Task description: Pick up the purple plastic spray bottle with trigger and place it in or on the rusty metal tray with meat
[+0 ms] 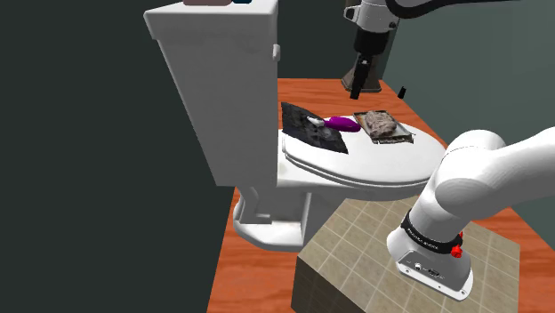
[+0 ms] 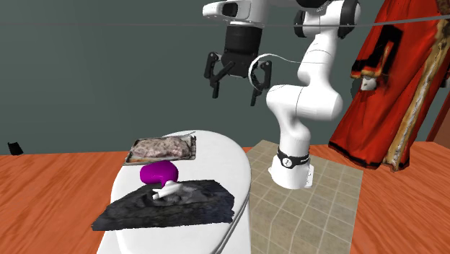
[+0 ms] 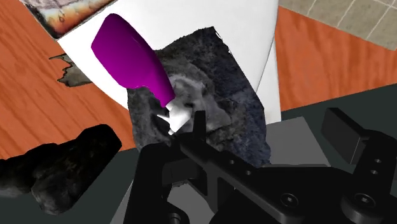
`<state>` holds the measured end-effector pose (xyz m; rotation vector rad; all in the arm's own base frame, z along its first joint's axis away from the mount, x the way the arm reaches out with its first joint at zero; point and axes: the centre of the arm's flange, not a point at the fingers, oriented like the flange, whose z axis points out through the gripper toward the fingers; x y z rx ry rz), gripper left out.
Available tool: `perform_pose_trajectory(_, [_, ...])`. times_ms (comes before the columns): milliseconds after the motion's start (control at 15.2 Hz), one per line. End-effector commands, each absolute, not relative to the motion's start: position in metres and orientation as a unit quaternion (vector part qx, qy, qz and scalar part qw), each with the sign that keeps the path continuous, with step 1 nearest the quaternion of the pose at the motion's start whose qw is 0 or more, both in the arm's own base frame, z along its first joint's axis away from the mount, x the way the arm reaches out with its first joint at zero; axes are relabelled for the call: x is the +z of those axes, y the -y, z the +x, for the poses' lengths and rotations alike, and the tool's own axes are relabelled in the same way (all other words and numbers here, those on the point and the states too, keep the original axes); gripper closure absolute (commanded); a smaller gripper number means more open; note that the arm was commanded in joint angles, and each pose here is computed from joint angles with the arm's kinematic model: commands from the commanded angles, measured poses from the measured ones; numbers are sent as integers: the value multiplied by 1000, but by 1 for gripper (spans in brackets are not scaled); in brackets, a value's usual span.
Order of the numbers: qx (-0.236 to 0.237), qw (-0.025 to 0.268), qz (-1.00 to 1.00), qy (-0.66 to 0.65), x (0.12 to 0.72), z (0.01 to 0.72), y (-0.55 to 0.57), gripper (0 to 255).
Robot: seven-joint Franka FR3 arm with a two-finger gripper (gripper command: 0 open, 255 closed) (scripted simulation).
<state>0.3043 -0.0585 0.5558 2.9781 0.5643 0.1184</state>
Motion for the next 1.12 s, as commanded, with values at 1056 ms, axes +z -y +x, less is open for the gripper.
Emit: perform_pose_trajectory(1056, [81, -7, 858, -508, 386, 404, 216, 0])
